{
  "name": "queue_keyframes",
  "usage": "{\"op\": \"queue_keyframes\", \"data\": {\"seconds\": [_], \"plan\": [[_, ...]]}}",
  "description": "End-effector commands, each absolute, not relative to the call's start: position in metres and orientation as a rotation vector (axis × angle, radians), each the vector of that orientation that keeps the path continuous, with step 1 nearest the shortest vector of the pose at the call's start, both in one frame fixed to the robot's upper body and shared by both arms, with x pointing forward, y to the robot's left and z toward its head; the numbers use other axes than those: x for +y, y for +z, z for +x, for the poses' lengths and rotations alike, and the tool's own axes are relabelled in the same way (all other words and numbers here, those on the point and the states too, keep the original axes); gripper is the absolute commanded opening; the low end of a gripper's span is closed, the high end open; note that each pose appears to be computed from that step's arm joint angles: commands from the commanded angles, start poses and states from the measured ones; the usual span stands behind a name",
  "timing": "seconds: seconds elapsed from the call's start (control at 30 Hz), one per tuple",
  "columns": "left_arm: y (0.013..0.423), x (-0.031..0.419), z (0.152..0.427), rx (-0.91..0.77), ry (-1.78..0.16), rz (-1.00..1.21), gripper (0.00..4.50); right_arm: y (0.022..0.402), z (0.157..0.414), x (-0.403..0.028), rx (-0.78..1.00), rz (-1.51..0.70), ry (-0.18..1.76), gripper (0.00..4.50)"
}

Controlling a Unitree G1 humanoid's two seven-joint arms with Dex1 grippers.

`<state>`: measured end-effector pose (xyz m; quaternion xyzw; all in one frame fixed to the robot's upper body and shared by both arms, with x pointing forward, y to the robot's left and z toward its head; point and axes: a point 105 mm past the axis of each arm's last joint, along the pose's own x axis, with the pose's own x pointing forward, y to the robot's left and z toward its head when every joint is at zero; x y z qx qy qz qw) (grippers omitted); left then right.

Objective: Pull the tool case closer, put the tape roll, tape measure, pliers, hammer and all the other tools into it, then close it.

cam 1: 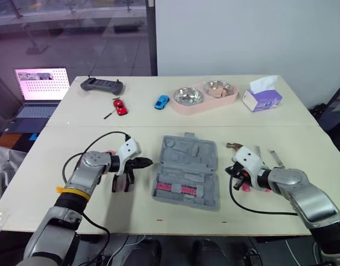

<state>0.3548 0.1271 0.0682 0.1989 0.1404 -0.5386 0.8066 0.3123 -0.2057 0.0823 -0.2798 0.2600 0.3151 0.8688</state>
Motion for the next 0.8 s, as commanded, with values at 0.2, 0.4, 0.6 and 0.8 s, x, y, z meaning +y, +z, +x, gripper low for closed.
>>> {"op": "queue_keyframes", "data": {"seconds": [0.2,0.4,0.6,0.8], "plan": [[0.056,0.109,0.367,0.323,-1.195,0.605,0.02,0.074,0.331,-0.201,0.598,-0.703,0.690,0.00],[0.051,0.095,0.368,0.321,-1.220,0.611,0.02,0.062,0.336,-0.192,0.631,-0.744,0.734,0.00],[0.039,0.087,0.360,0.332,-1.259,0.623,0.02,0.063,0.341,-0.175,0.603,-0.743,0.773,0.00],[0.033,0.082,0.351,0.338,-1.284,0.609,0.02,0.064,0.338,-0.163,0.587,-0.735,0.814,0.00]]}}
